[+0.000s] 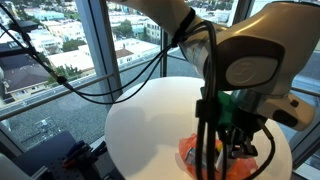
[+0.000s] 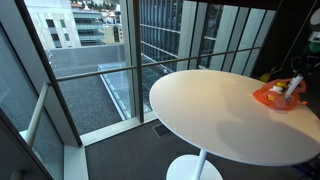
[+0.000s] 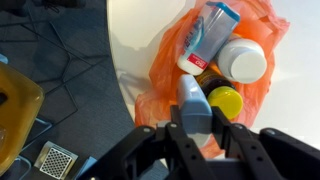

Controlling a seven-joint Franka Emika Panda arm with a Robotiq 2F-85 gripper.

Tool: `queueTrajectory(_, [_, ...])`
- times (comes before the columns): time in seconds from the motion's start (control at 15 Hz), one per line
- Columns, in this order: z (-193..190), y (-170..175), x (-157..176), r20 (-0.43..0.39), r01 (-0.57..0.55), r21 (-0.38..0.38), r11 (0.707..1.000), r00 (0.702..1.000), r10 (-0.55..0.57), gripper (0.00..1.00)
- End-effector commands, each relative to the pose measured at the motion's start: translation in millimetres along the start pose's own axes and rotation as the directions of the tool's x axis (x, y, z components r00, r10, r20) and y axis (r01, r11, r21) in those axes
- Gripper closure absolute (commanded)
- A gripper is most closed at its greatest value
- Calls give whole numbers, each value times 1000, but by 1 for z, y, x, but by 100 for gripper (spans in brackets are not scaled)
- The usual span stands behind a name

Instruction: Put the roll on stick in the plastic bag

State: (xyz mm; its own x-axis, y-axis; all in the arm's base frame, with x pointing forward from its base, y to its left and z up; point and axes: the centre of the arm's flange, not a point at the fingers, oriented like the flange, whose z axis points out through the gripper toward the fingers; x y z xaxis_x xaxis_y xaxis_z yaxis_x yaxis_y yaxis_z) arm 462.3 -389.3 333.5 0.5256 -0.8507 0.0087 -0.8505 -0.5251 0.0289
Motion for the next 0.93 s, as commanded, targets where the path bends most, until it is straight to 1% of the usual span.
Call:
queueTrajectory(0.0, [4, -3, 2, -1, 30, 9, 1000, 1000, -30, 89])
queueTrajectory(0.33, [18, -10, 2, 18, 42, -5, 999, 999, -42, 89])
queueTrajectory(0.87, [34, -13, 6, 9, 38, -26, 999, 999, -38, 89])
